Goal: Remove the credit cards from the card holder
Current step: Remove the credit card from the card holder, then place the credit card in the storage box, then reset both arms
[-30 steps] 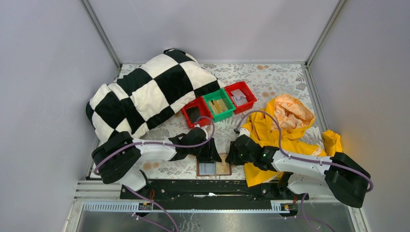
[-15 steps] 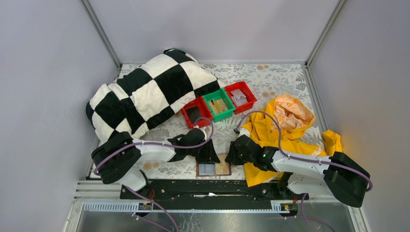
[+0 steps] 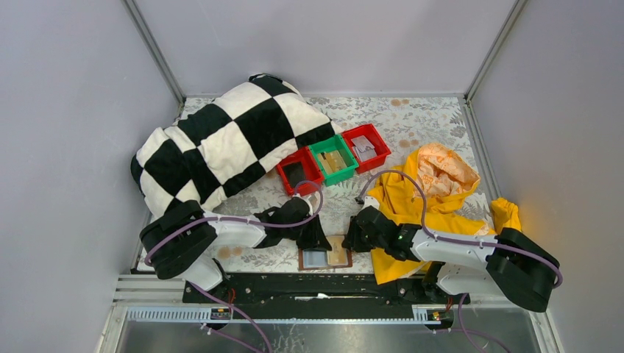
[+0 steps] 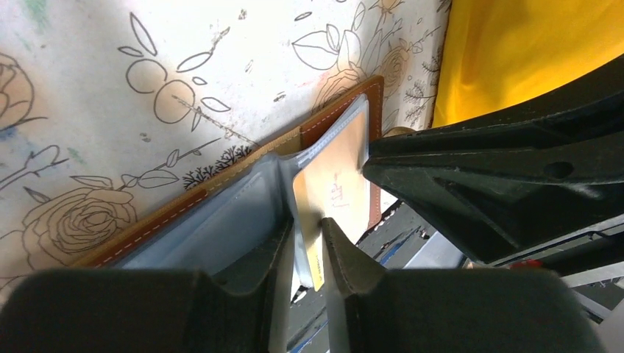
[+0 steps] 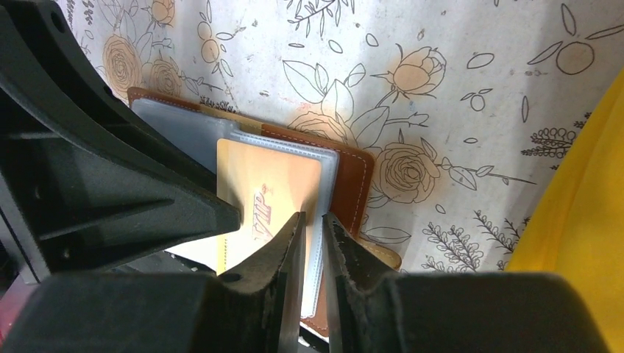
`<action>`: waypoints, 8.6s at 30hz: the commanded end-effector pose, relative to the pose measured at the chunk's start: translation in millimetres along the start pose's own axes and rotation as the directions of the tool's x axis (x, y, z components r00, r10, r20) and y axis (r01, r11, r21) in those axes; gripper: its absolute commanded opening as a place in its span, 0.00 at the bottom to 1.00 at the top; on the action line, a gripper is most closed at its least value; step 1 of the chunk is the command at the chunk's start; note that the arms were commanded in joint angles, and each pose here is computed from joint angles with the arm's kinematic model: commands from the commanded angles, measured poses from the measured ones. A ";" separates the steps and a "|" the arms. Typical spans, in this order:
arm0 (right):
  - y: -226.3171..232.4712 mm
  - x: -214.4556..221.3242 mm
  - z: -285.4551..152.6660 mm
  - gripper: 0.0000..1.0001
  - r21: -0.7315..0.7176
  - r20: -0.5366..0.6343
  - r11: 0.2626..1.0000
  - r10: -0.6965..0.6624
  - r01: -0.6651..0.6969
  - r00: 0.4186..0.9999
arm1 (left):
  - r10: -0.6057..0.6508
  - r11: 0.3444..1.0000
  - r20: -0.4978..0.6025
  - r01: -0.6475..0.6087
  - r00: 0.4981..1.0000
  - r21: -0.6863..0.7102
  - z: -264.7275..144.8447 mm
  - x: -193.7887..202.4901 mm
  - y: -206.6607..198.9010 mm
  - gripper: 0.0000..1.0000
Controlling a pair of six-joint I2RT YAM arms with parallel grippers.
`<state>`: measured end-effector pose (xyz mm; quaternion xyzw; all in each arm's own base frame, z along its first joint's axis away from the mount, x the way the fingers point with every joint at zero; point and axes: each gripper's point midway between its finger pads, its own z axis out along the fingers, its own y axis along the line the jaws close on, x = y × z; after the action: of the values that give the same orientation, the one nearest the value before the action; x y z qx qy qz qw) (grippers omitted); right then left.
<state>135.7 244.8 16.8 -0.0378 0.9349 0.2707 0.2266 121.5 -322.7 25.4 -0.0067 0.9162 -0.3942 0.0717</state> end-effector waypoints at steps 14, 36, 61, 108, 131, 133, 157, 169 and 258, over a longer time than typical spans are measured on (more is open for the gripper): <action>-8.8 15.1 10.2 0.21 0.020 -0.040 0.999 0.029 -0.028 0.999 | -0.009 0.997 0.016 0.008 1.000 0.082 -10.8 1.6 -14.0 0.22; 5.7 1.9 2.2 0.22 -0.020 -0.006 1.000 0.007 -0.007 1.000 | 0.018 0.992 0.011 -0.019 1.000 0.121 -15.2 2.4 -18.2 0.00; -9.4 3.4 12.9 0.21 0.059 -0.009 0.998 -0.005 0.006 1.000 | 0.177 0.983 -0.107 -0.171 0.978 0.069 -7.9 -4.0 -5.0 0.00; -29.8 17.1 17.7 0.14 0.165 -0.056 0.986 0.048 -0.038 0.997 | 0.028 0.980 -0.012 -0.025 1.000 0.197 -25.5 -3.4 -7.0 0.00; -23.8 5.6 11.6 0.14 0.148 -0.013 0.988 0.038 -0.036 0.999 | 0.061 0.993 0.029 -0.064 0.998 0.095 -59.9 -3.7 19.4 0.00; -16.1 0.5 8.9 0.15 0.119 -0.001 0.992 0.033 -0.033 0.999 | 0.069 0.994 0.031 -0.071 0.997 0.088 -63.2 -3.9 20.9 0.00; 113.6 -31.8 -50.9 0.79 -0.533 0.101 0.841 -0.043 0.091 0.994 | 0.228 0.924 0.133 -0.258 0.964 0.282 -118.4 -10.7 -44.6 0.00; 124.1 -27.9 -66.3 0.68 -0.698 0.025 0.715 0.059 -0.025 0.998 | 0.241 0.879 0.160 -0.285 0.957 0.383 -136.9 -11.3 -66.0 0.00; -35.8 -241.3 -135.2 1.00 0.369 0.499 0.922 -0.304 0.119 0.812 | 0.260 0.958 0.577 -0.280 0.774 -0.056 -212.9 -110.4 -58.4 0.79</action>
<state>304.6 161.8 188.1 -0.0858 0.8816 0.1199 0.4484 176.5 -209.2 174.1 0.0189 0.8779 -0.3675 0.3066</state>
